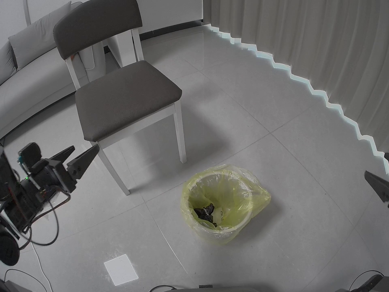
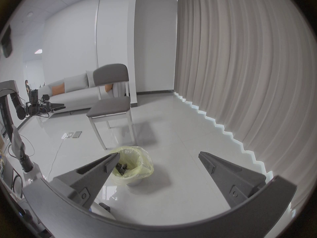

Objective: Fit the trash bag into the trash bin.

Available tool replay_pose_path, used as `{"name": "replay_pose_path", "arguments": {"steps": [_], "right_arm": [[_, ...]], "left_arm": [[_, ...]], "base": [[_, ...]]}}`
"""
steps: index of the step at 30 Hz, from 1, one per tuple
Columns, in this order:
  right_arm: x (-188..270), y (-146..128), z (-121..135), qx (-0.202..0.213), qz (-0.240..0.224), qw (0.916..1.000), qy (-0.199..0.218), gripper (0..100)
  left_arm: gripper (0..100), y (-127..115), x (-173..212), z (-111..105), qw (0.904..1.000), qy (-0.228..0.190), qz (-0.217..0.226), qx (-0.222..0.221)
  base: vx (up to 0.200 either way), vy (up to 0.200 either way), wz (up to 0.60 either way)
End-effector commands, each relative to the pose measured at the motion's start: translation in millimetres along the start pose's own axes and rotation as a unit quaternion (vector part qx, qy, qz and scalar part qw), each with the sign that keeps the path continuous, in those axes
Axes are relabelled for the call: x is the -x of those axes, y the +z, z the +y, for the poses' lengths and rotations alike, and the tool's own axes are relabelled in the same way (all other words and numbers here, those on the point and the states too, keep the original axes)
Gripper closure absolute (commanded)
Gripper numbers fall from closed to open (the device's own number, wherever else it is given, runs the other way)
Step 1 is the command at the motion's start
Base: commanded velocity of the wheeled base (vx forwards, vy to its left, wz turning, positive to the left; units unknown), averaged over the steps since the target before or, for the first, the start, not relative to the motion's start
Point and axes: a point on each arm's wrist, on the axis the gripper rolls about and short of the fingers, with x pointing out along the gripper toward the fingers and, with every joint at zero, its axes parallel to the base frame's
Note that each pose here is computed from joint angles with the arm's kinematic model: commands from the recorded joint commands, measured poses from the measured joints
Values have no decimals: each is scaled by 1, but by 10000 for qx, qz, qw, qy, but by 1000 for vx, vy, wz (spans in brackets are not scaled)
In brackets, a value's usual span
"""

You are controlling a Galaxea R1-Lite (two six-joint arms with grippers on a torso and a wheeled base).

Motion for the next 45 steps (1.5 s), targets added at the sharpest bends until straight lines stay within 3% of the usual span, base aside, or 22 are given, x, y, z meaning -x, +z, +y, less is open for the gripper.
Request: {"name": "replay_pose_path", "arguments": {"steps": [1,4,8,12,16,20,22,25,28,32,34,36,45], "right_arm": [[105,-103,40,-308,-1360,9901,153,0],[99,-114,39,-468,-1184,9917,183,0],[98,-127,39,-664,-1011,9910,567,0],[93,-136,40,-710,-914,9915,598,0],[79,-158,40,-630,-985,9923,418,0],[76,-157,38,-623,-1353,9887,179,0],[76,-158,36,-503,-1303,9897,-315,0],[76,-158,34,-433,-1272,9883,-725,0],[76,-158,34,-433,-1262,9875,-840,0],[76,-158,34,-310,-1247,9876,-902,0],[76,-158,33,-183,-1221,9875,-979,0],[76,-158,33,-148,-1193,9864,-1120,0],[76,-161,33,-189,-1057,9877,-1132,0]], "left_arm": [[0,8,147,-39,9966,-151,-784,-209],[0,0,169,-43,9957,-153,-881,-239],[0,-10,188,-47,9941,41,-1044,-303],[0,-19,201,-51,9911,97,-1254,-433],[0,-38,216,-55,9890,111,-1377,-536],[0,-52,219,-52,9908,173,-1231,-530],[0,-67,216,-46,9907,272,-987,-892],[0,-88,208,-35,9837,819,-644,-1465],[0,-100,204,-28,9777,1214,-457,-1653],[0,-102,204,-27,9777,1326,-394,-1581],[0,-109,204,-23,9742,1771,-82,-1400],[0,-109,204,-23,9740,1863,-89,-1289],[0,-108,205,-23,9735,1897,-185,-1262]], "base": [[0,0,0],[0,0,0],[0,0,0],[0,0,0],[0,0,0],[0,0,0],[0,0,0],[0,0,0],[0,0,0],[0,0,0],[0,0,0],[0,0,0],[0,0,0]]}}
